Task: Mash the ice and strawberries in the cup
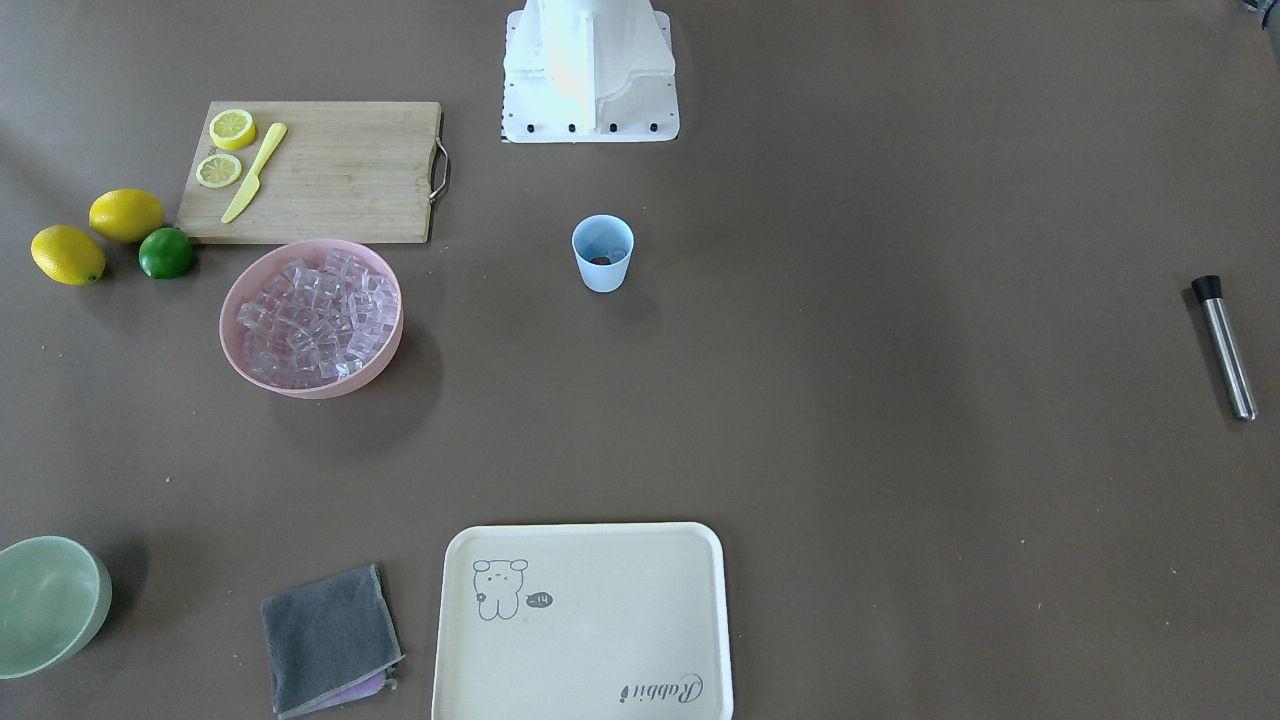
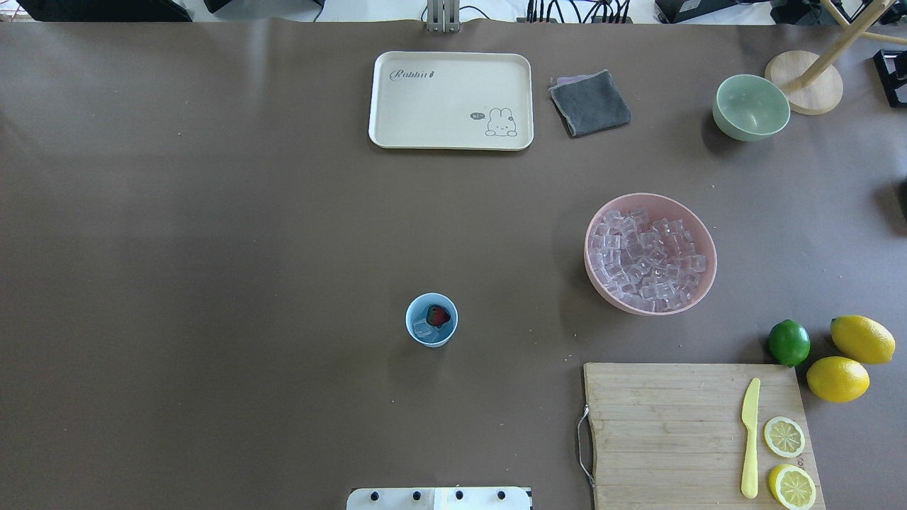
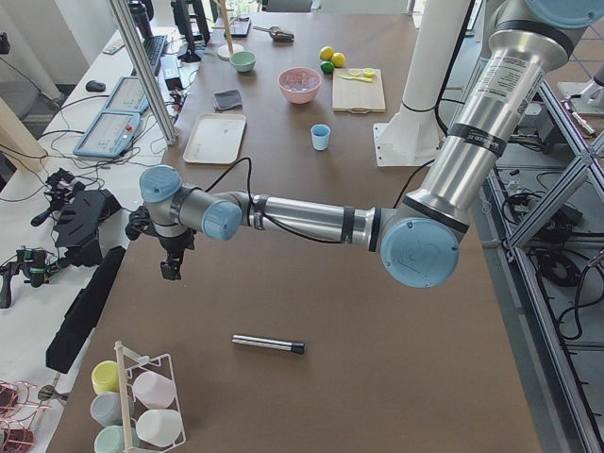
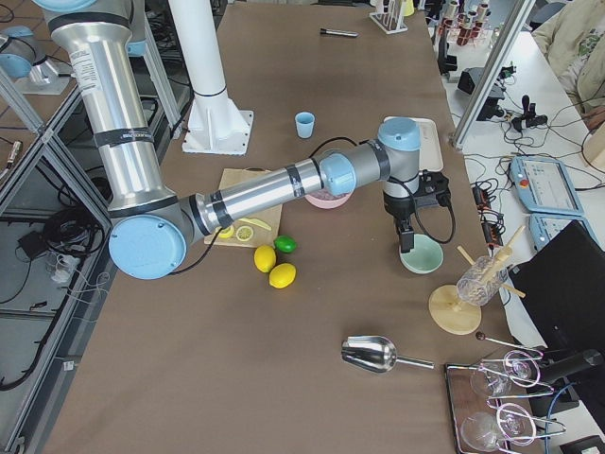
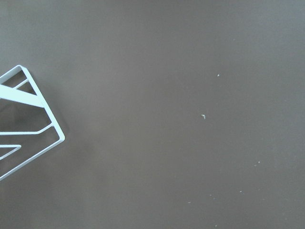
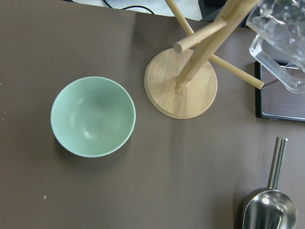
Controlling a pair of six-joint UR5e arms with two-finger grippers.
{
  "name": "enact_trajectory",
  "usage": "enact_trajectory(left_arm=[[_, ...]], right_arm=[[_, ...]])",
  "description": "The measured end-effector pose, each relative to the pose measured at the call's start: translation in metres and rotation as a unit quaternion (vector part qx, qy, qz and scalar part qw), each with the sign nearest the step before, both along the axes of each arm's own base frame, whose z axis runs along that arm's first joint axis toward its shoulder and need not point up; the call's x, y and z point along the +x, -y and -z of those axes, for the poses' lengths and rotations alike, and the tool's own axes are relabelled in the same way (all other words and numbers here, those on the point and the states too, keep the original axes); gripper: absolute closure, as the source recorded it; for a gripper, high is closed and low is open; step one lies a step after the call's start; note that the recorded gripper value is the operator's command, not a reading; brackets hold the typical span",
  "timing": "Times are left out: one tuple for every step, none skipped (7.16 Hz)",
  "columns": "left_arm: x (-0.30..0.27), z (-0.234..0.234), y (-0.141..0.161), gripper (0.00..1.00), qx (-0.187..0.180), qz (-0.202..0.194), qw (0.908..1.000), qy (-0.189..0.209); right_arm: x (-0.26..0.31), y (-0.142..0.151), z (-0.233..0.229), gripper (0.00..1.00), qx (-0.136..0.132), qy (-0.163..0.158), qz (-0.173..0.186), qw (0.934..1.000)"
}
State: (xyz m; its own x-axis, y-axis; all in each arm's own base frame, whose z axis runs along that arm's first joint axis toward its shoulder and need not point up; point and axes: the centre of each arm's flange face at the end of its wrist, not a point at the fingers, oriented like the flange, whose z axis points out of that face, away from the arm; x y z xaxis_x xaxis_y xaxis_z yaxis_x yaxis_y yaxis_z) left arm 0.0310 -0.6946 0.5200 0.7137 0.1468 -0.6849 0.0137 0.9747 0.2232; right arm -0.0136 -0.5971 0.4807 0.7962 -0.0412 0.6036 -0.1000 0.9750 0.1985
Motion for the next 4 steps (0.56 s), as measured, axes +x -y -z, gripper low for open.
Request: enact_trajectory(left_arm=[[-0.009, 0.024, 0.006, 0.02, 0.002, 0.008, 0.9999, -0.007], [-0.033, 0.044, 0.011, 0.02, -0.007, 0.023, 0.9996, -0.015], [-0.058, 0.058, 0.016, 0.02, -0.019, 0.037, 0.9989, -0.02], [-0.082, 0.063, 0.018, 0.02, -0.026, 0.05, 0.9981, -0.023]], right_arm=[[0.006, 0.0, -0.011, 0.0, -0.013, 0.009, -0.002, 0.9999], [0.009, -0.001, -0.023, 0.0, -0.021, 0.01, 0.001, 0.9997], [0.01, -0.002, -0.036, 0.0, -0.02, 0.007, 0.01, 0.9997], [0.011, -0.001, -0.053, 0.0, -0.008, 0.006, 0.019, 0.9998]])
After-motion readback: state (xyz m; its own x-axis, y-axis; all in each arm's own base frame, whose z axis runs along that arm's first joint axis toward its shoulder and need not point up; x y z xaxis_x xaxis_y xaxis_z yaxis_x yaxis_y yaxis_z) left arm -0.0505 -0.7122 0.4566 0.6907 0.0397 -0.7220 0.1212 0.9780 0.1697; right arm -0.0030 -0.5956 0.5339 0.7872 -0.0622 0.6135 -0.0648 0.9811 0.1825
